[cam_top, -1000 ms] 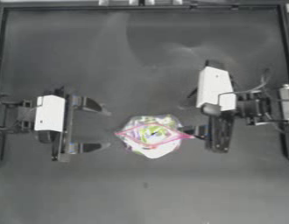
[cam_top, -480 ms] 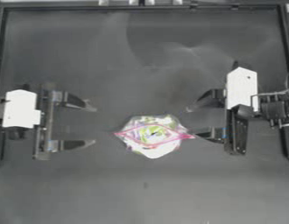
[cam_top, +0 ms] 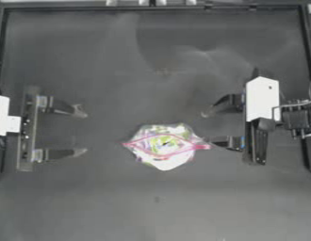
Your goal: Put candy in bag
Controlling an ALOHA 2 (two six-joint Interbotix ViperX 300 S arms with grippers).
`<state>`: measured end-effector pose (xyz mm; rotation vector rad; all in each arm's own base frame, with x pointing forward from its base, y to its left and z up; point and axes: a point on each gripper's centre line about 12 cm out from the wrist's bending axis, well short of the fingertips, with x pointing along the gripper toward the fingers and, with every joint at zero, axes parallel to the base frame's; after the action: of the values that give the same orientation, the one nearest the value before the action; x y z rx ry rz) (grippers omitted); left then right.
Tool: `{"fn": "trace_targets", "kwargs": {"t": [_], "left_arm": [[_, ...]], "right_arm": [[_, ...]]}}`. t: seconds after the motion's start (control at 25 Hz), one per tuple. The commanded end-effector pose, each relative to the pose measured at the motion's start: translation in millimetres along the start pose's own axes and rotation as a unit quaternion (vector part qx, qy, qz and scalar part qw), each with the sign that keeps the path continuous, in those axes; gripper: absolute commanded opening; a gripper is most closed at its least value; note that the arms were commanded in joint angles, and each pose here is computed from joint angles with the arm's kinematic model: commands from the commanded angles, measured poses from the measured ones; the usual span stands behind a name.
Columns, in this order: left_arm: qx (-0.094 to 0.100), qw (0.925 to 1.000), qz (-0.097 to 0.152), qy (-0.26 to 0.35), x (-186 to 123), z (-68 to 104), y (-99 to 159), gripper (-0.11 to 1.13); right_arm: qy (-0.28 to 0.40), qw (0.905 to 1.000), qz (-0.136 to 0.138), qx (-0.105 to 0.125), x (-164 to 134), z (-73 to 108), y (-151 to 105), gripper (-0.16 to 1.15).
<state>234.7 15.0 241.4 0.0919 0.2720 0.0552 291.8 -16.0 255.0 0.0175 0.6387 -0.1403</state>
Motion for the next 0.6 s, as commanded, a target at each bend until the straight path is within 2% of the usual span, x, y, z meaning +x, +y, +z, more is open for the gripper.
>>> {"fn": "trace_targets", "kwargs": {"t": [0.04, 0.28, 0.6], "left_arm": [[-0.006, 0.9998, 0.003, -0.018, -9.3, 3.4, 1.0, 1.00], [-0.015, 0.9994, 0.007, -0.031, -24.2, 2.7, 2.3, 1.00], [-0.016, 0.9990, 0.010, -0.041, -38.4, 4.3, 3.7, 1.00]], "right_arm": [[-0.013, 0.9999, -0.003, 0.003, -5.7, 2.7, -3.9, 0.87], [-0.022, 0.9997, -0.005, 0.007, -11.7, -3.5, -8.0, 0.87], [-0.040, 0.9991, -0.003, 0.014, -26.5, -8.4, -9.5, 0.87]]}}
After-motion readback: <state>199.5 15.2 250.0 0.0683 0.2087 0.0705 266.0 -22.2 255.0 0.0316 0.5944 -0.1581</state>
